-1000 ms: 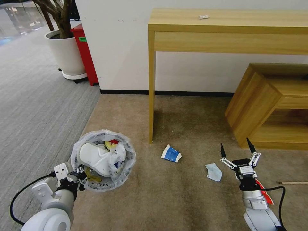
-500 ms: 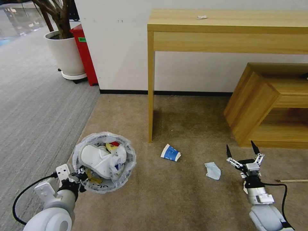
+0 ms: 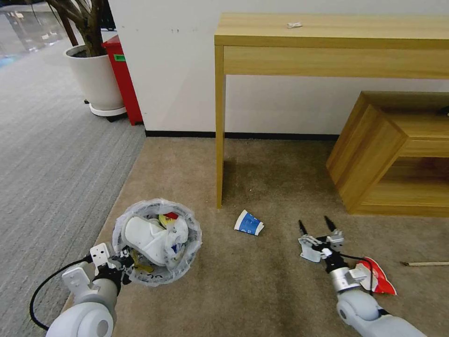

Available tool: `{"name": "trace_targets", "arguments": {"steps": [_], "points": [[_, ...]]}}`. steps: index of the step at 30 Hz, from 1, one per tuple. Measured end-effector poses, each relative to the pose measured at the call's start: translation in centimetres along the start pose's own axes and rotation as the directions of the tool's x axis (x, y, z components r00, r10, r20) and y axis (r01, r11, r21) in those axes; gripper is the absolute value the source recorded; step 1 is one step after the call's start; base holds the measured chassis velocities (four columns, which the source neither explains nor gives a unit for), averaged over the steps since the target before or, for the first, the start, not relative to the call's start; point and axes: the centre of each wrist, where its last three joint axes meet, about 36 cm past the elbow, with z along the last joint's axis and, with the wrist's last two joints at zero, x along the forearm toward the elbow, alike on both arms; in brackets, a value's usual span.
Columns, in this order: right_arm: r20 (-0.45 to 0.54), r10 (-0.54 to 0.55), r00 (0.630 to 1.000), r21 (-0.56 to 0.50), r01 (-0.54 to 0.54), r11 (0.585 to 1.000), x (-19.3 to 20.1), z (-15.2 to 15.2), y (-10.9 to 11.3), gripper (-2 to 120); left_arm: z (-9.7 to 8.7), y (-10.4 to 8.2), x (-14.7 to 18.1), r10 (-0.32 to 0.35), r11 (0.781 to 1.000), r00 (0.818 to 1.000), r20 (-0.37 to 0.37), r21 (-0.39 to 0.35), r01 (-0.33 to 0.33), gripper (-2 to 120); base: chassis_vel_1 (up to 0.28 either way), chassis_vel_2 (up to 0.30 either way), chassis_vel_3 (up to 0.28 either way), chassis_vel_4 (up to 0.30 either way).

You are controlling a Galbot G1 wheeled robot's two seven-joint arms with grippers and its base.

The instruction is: Pick up the trash bin and place the garbage on the floor into it.

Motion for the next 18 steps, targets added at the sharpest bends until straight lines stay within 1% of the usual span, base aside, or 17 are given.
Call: {"name": "trace_targets", "arguments": {"steps": [1,4,6,8,9,13,14,18], "points": [[0.0,0.0,1.0,0.0,0.0,1.0,0.0,0.0,0.0,100,0.0,0.0,0.0,0.0,1.0,1.0,0.0,0.0,0.0,0,0.0,0.0,0.0,0.0],[-0.037,-0.021,0.999,-0.013,0.021,1.0,0.1,0.6,1.1,100,0.3,0.2,0.0,-0.012,1.0,1.0,-0.003,-0.001,0.012,0,0.0,0.0,0.0,0.0],[-0.041,-0.032,0.999,-0.001,0.032,0.999,0.1,0.6,1.1,100,0.4,0.2,0.0,-0.015,1.0,1.0,-0.003,-0.001,0.015,0,0.0,0.0,0.0,0.0],[-0.045,-0.055,0.997,0.052,0.058,0.997,0.1,0.6,0.5,100,0.5,0.3,-0.1,-0.018,1.0,1.0,-0.004,0.0,0.018,0,0.0,0.0,0.0,0.0],[-0.045,-0.055,0.997,0.052,0.058,0.997,0.1,0.6,0.5,100,0.5,0.3,-0.1,-0.018,1.0,1.0,-0.004,0.0,0.018,0,0.0,0.0,0.0,0.0],[-0.042,-0.045,0.998,0.124,0.05,0.991,0.3,0.7,-0.6,100,0.5,0.2,-0.4,-0.015,1.0,1.0,0.0,0.0,0.015,0,0.0,0.0,0.0,0.0],[-0.042,-0.045,0.998,0.124,0.05,0.991,0.3,0.7,-0.6,100,0.5,0.2,-0.4,-0.015,1.0,1.0,0.0,0.0,0.015,0,0.0,0.0,0.0,0.0],[-0.039,-0.073,0.997,0.128,0.078,0.989,1.0,0.9,-1.7,100,0.5,0.2,-0.8,-0.011,1.0,1.0,-0.002,0.001,0.011,0,0.0,0.0,0.0,0.0]]}}
